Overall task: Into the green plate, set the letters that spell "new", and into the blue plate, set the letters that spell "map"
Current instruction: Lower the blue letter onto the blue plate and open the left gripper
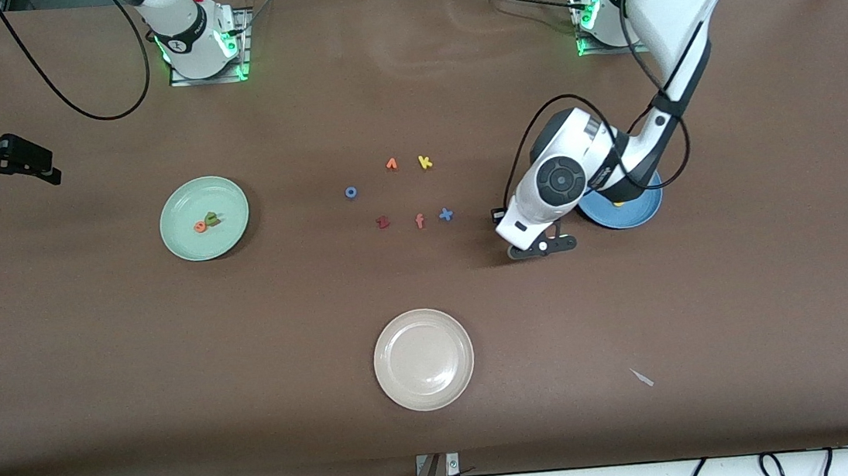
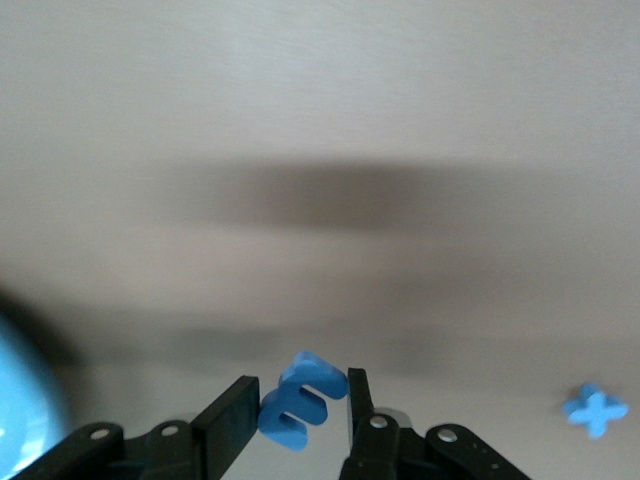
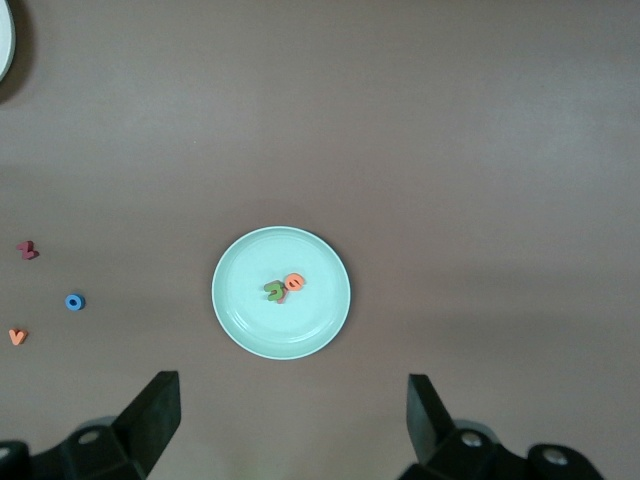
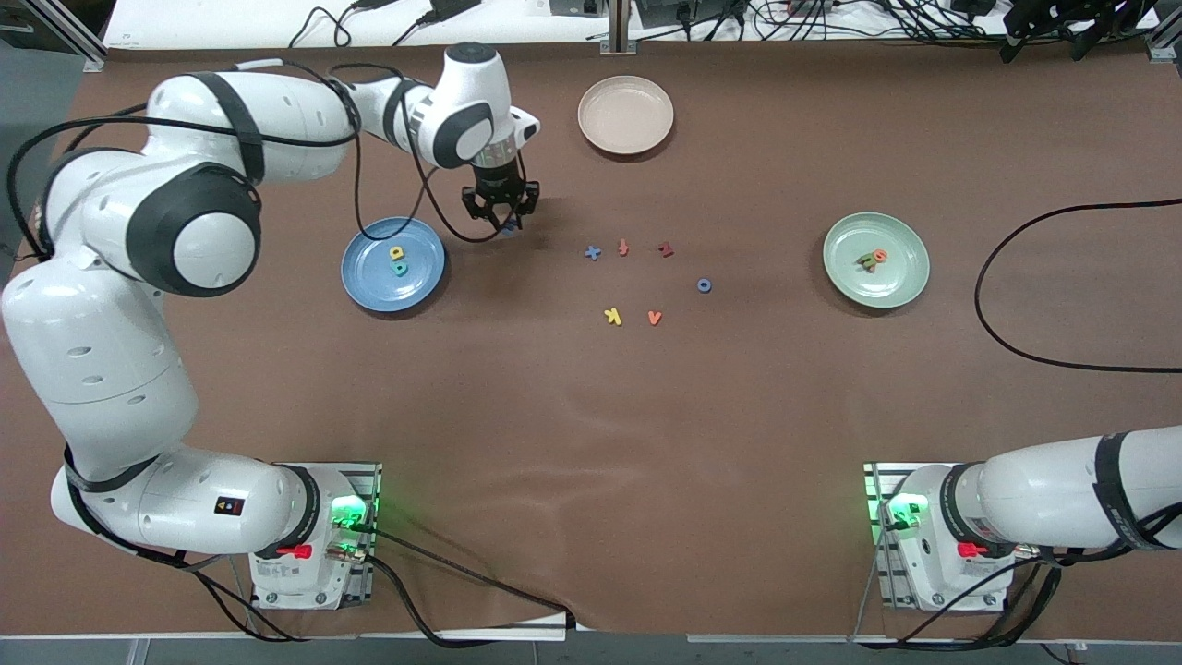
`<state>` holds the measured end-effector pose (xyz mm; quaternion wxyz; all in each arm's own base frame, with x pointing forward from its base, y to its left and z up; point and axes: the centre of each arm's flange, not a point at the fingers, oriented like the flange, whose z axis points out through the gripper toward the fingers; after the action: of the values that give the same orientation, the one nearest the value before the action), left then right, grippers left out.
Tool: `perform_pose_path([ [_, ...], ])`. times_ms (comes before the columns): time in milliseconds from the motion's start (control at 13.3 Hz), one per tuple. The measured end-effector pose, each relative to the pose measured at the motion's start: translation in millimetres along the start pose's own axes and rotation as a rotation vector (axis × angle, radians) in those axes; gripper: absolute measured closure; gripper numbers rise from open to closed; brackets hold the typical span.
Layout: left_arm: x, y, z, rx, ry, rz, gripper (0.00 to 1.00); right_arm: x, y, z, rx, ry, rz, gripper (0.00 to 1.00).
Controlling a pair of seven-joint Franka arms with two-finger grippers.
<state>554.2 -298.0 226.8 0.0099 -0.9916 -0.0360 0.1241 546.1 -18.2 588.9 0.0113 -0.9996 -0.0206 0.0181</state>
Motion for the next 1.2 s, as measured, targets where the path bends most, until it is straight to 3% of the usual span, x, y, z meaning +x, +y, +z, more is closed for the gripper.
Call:
perform_pose_path([
  [226, 7.7, -69.4, -33.3, 0.069, -0.103, 0.111, 0.57, 0.0, 0.1, -0.2, 0.000, 0.000, 0.000, 0.00],
  [602, 19.8, -173.8, -20.0, 0.047, -0.237, 0.213, 0.57, 0.0, 0.1, -0.3, 0.000, 0.001, 0.000, 0.00],
  [1204, 10.9, -185.5, 27.9, 0.027, -0.283, 0.224, 0.57, 0.0, 0.2, -0.2, 0.000, 0.001, 0.000, 0.00],
])
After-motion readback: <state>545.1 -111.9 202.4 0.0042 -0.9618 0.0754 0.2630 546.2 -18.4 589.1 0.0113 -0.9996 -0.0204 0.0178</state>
